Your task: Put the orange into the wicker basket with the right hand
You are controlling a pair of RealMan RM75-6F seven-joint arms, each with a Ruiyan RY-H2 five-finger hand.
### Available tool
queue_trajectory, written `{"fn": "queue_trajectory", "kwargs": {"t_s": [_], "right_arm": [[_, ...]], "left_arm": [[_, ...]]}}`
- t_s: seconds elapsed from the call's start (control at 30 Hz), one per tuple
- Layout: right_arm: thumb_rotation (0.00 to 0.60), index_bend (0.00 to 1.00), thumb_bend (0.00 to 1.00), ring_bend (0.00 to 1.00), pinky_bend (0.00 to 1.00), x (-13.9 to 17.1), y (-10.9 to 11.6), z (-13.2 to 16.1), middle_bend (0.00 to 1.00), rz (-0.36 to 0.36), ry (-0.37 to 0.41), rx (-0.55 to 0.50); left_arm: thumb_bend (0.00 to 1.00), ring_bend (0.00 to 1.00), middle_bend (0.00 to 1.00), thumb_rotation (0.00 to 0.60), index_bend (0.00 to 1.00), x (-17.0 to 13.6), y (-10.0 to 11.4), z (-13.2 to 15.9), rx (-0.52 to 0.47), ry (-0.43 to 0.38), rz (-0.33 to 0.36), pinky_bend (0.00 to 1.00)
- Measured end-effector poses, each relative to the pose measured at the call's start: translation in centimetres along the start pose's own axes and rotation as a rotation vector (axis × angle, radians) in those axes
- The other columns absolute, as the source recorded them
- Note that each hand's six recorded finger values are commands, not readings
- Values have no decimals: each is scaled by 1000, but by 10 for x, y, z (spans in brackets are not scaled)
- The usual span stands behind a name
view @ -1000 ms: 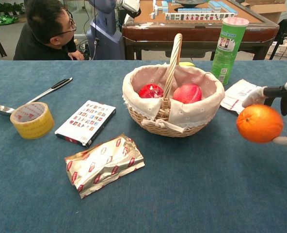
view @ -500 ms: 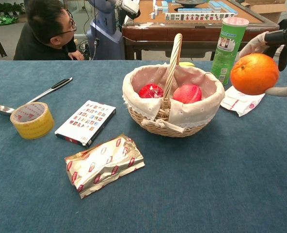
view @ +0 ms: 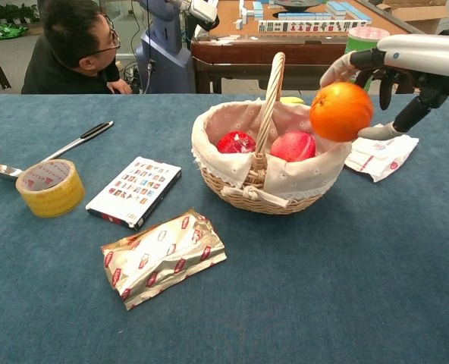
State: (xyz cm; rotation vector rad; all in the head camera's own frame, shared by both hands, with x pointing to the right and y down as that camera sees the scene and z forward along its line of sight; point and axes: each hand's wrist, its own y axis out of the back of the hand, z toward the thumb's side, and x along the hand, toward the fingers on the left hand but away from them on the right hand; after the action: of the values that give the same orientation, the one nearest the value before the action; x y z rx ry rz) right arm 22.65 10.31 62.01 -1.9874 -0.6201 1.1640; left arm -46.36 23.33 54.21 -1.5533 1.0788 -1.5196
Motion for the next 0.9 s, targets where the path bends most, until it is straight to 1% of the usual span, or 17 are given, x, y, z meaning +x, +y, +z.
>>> {"fn": "queue_trajectory", "kwargs": {"t_s": [0.07, 0.2, 0.4, 0.5, 0.6, 0.77, 0.9], "right_arm": [[600, 155, 260, 215, 451, -4, 0, 4, 176, 12, 4, 0], [600, 151, 260, 211, 451, -6, 0, 5, 173, 19, 2, -2], [600, 151, 260, 210, 451, 3, 7, -4, 173, 5, -20, 14], [600, 151, 261, 210, 451, 16, 11, -15, 173, -16, -50, 27], [600, 151, 260, 210, 451, 35, 15, -31, 173, -46, -96, 41], [600, 151, 260, 210, 451, 77, 19, -60, 178, -111, -190, 53], [600, 151, 260, 211, 451, 114, 17, -81, 189, -155, -262, 69]], "left_arm": [[171, 244, 218, 600, 368, 0, 0, -1, 0, 2, 1, 226], [171, 244, 218, 600, 368, -1, 1, -2, -1, 5, 2, 226], [171, 244, 218, 600, 369, 1, 1, -1, -4, 3, 4, 226], [171, 244, 219, 600, 368, 2, 1, -1, -5, 1, 4, 226], [171, 244, 219, 600, 369, 3, 0, -1, -4, 1, 3, 226], [171, 244, 218, 600, 368, 5, 0, 1, -6, -3, 3, 226], [171, 244, 219, 600, 368, 7, -2, 2, 0, -5, -6, 226]]}}
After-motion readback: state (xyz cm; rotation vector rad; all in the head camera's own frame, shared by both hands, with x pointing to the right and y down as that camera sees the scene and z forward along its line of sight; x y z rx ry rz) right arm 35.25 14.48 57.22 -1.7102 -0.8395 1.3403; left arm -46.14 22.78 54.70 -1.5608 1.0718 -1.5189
